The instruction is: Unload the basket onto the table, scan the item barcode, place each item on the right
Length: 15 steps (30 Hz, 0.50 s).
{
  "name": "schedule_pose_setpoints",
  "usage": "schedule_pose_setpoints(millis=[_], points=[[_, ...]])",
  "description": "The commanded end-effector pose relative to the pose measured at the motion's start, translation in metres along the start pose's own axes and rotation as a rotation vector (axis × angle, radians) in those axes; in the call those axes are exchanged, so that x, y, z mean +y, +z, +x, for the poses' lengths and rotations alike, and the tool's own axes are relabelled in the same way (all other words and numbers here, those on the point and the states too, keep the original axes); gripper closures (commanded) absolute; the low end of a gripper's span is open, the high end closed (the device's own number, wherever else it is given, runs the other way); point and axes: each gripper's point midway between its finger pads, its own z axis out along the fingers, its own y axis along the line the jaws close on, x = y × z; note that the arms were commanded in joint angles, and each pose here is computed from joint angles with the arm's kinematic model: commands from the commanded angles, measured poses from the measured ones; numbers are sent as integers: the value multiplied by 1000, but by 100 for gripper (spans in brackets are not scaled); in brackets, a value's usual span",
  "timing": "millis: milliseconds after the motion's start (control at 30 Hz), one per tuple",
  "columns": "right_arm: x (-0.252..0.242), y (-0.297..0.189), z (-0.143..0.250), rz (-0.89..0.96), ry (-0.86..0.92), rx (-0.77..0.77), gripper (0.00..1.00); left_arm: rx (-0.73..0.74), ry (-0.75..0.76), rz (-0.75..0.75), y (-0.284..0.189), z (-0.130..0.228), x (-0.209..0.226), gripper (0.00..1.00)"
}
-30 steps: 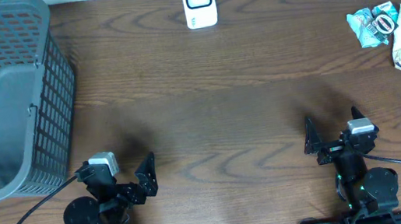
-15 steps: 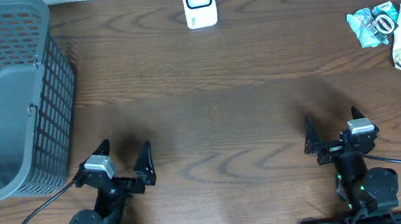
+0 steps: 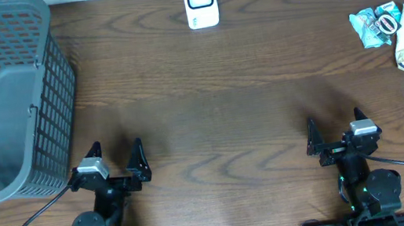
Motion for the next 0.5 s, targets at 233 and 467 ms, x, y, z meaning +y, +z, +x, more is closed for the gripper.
schedule_pose_setpoints(millis=[233,467], points=[[-4,0,1,18,-1,0,1,89,24,-84,-2,24,18,3],[-4,0,1,18,-1,0,1,95,101,-81,-2,25,18,2]])
